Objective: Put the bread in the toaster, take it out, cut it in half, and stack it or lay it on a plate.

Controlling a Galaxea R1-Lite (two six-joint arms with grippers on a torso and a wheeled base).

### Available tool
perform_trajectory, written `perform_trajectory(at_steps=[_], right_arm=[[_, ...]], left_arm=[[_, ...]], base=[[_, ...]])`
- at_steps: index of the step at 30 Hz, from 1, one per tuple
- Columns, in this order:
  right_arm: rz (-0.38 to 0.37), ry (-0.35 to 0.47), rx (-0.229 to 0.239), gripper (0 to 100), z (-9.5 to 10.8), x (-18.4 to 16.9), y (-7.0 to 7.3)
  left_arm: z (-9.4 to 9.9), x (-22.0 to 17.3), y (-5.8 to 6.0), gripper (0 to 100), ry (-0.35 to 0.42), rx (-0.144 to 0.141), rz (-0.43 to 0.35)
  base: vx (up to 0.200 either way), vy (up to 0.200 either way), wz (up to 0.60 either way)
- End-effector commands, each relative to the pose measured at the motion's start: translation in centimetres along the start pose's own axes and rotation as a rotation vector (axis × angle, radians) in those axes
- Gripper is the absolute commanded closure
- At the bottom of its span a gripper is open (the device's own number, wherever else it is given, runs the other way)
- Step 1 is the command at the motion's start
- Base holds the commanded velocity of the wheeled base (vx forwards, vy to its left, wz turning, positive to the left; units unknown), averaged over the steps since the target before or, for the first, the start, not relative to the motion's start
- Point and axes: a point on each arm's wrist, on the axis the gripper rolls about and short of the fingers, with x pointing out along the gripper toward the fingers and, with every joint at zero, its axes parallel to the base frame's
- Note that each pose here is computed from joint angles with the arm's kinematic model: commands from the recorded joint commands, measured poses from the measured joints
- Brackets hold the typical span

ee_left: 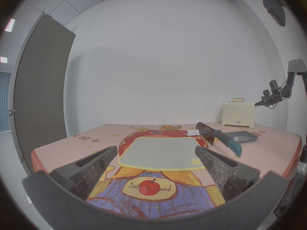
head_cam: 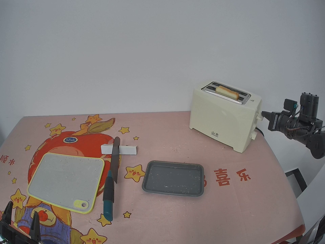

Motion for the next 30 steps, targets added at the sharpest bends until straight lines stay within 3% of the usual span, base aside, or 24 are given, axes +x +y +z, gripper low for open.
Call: perform_trajectory(at_steps=[1,30], right_arm=[[0.000,0.015,-0.002,100,-0.4,0.2,0.0],[0.004,0.078,0.001,100,-2.0,1.2,0.3]], left_arm=[[-0.5,0.1,0.0,0,0.009,0.001,0.001],[-0.5,0.1,0.0,0,0.009,-0.001,-0.001]], base=[[0.000,0.000,0.00],[0.000,0.000,0.00]])
